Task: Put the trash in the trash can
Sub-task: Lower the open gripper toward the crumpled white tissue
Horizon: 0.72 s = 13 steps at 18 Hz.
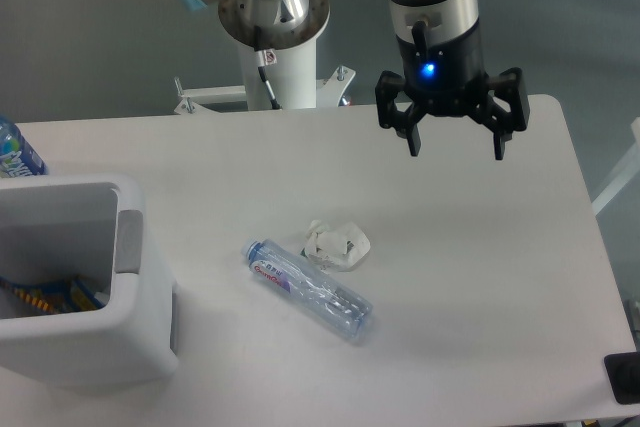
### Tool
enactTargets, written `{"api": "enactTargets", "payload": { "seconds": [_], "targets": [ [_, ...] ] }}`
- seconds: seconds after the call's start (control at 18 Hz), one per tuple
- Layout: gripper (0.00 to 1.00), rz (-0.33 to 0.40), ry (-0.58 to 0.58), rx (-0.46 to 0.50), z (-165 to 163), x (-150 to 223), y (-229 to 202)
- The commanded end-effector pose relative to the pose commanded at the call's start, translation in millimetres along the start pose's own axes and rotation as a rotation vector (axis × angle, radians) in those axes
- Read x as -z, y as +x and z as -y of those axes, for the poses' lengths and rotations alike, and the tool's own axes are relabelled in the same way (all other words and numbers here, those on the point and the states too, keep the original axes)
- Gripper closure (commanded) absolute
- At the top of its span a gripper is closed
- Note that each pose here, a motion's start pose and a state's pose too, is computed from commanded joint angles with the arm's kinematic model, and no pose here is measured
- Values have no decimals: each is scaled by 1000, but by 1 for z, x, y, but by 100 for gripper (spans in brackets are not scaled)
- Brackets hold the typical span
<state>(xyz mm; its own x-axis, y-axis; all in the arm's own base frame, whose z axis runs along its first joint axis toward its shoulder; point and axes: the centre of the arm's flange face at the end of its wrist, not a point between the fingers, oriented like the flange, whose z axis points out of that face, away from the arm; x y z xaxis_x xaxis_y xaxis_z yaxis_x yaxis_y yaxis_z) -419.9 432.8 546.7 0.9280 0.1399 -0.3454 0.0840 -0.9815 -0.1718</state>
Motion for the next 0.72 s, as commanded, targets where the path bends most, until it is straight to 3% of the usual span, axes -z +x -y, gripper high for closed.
{"api": "enactTargets", "payload": {
  "seconds": [0.28,0.5,0.72],
  "targets": [
    [0,-24,-12,2,-1,-12,8],
    [0,-66,-41,-8,-7,-47,28],
    [0,-96,-67,107,-23,-98,74]
  ]
}}
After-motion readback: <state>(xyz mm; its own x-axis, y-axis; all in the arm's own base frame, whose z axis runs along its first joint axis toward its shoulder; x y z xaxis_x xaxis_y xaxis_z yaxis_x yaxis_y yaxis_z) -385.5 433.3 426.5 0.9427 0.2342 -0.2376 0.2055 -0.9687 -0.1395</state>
